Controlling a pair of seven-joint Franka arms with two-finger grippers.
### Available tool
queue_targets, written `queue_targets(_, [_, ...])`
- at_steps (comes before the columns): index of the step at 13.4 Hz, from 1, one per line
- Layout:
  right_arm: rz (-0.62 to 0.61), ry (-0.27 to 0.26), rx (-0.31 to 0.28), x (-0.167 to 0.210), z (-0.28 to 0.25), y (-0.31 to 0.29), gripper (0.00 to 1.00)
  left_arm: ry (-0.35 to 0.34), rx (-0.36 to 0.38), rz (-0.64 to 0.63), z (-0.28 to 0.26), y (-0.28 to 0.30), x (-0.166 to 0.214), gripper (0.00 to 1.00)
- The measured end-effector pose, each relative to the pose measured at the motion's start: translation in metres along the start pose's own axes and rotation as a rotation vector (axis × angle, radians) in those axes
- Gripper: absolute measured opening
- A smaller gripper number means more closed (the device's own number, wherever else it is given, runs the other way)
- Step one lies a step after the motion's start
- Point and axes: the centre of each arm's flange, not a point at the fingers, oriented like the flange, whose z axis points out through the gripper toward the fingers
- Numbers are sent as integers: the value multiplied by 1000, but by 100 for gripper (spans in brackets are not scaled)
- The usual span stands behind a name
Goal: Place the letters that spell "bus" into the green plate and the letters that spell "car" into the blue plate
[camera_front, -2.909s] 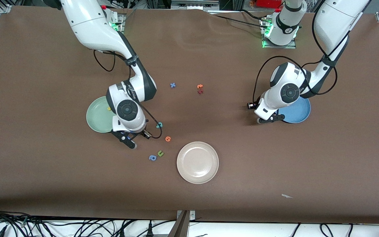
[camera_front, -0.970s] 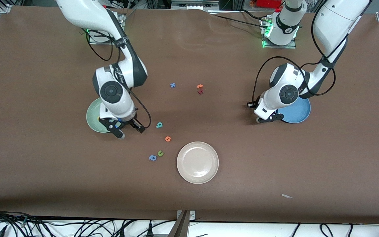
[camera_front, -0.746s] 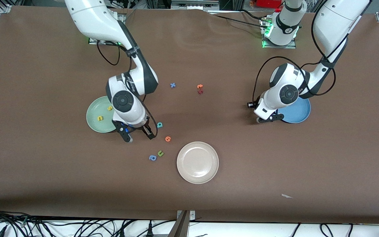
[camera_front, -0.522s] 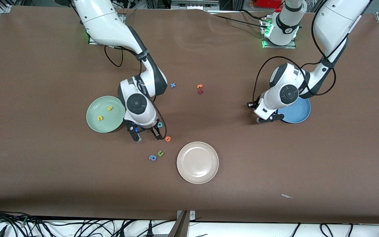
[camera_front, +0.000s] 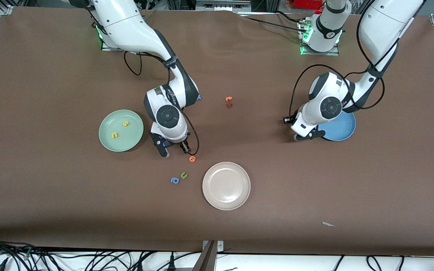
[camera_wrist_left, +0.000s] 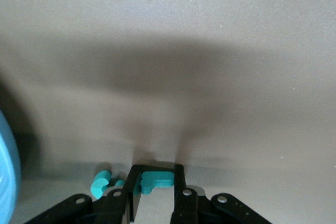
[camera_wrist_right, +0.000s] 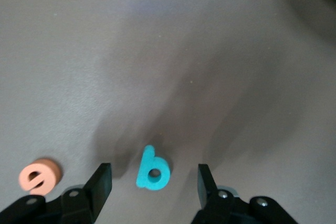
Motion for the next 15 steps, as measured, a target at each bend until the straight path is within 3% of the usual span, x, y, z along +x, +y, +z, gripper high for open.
queue_targets(4, [-2, 1, -4, -1, 2, 1, 68, 9, -1, -10, -15, -1, 11, 29])
queue_targets(6, [-3, 1, -5, -2, 2, 1, 58, -5, 20, -15, -36, -1, 18, 29])
queue_targets(9, [-6, 1, -6, -4, 3, 1, 58, -48, 64, 6, -71, -10, 26, 29])
queue_targets(15, [-8, 1, -6, -6, 3, 2, 48, -126, 56, 108, -95, -88, 49, 29])
